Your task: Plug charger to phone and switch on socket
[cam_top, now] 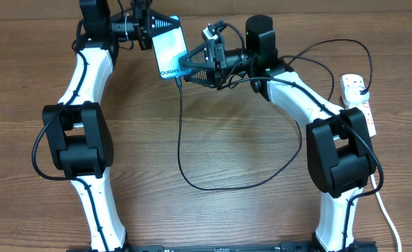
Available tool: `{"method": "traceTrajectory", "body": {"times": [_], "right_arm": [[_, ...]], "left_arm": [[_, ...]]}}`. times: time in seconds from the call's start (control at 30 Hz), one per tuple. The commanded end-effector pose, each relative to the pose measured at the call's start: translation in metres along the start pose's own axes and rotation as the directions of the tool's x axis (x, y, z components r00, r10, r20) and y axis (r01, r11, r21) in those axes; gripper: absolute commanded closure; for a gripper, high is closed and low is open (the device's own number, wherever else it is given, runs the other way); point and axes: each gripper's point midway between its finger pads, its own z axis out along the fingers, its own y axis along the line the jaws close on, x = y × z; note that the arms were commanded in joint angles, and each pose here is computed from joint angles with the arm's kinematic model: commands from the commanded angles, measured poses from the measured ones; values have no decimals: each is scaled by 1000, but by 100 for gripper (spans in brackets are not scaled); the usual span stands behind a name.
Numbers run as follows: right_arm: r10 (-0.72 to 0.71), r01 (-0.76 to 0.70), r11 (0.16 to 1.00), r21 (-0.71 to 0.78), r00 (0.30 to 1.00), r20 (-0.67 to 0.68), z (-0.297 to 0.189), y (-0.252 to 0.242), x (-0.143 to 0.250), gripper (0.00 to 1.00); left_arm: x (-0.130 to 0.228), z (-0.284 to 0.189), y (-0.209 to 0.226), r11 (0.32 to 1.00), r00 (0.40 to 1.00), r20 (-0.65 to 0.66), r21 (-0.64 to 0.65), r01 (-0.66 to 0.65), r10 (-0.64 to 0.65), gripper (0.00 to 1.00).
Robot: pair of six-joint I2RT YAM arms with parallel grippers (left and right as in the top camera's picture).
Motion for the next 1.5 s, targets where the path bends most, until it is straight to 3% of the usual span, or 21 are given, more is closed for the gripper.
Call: {"method": "traceTrajectory", "body": {"times": [0.0, 0.23, 0.43, 0.57, 0.7, 0.87, 1.07, 1.27, 1.47], "right_arm": [[-36, 36, 999, -22, 999, -29, 1, 9, 3, 0], [-23, 23, 999, -23, 1000, -10, -20, 8, -5, 0], [143, -147, 989, 30, 983, 115, -75, -21, -25, 0], [225, -285, 942, 177, 928, 296, -118, -66, -30, 0], [203, -413, 781, 469, 877, 436, -162, -105, -2, 0], [74, -454, 608, 651, 849, 523, -208, -83, 18, 0], [-62, -487, 478, 731, 812, 581, -243, -45, 34, 0], [-121, -505, 423, 752, 791, 599, -258, -16, 53, 0], [-150, -486, 407, 773, 800, 582, -262, 0, 64, 0]], "left_arm": [[7, -9, -19, 1000, 999, -21, 11, -28, 29, 96], [6, -11, -19, 999, 999, -17, 11, -32, 32, 96], [6, -11, -19, 999, 999, -17, 11, -31, 31, 96], [7, -10, -19, 999, 999, -18, 11, -31, 31, 95], [6, -10, -19, 999, 999, -14, 9, -32, 32, 96], [9, 4, -18, 996, 995, -27, 9, -92, 93, 95], [24, 46, -13, 987, 982, -93, 19, -162, 163, 96], [32, 83, 14, 995, 992, -81, -25, -98, 96, 96], [33, 92, 80, 967, 999, 46, -255, 15, -3, 96]]}}
